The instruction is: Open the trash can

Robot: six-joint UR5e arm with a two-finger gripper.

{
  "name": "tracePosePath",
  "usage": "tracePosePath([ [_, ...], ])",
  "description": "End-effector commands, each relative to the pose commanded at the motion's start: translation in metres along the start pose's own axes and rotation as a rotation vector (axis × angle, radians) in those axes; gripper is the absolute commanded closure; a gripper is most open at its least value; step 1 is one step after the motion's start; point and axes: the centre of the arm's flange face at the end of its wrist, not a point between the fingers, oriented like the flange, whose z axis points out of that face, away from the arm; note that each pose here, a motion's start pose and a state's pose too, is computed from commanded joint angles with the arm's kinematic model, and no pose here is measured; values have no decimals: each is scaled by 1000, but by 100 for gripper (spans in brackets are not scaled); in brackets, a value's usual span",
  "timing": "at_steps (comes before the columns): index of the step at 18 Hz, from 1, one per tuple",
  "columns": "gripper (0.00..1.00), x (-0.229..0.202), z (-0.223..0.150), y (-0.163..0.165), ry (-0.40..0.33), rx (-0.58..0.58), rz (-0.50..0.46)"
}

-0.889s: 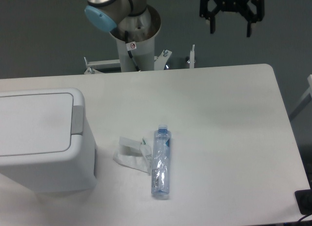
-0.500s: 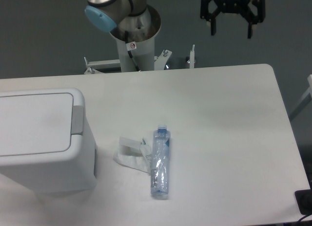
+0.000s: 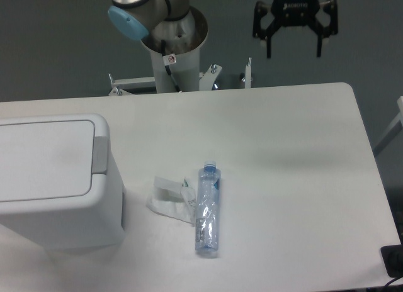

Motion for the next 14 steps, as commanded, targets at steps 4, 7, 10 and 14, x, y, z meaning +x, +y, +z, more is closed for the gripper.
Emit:
tracePosePath([
  [4,0,40,-8,-21,73,69,-72],
  [7,0,82,-4,-35,172,76,-177],
  [10,0,115,26,-48,280,23,-326],
  [14,0,168,60,-66,340,-44,-281],
])
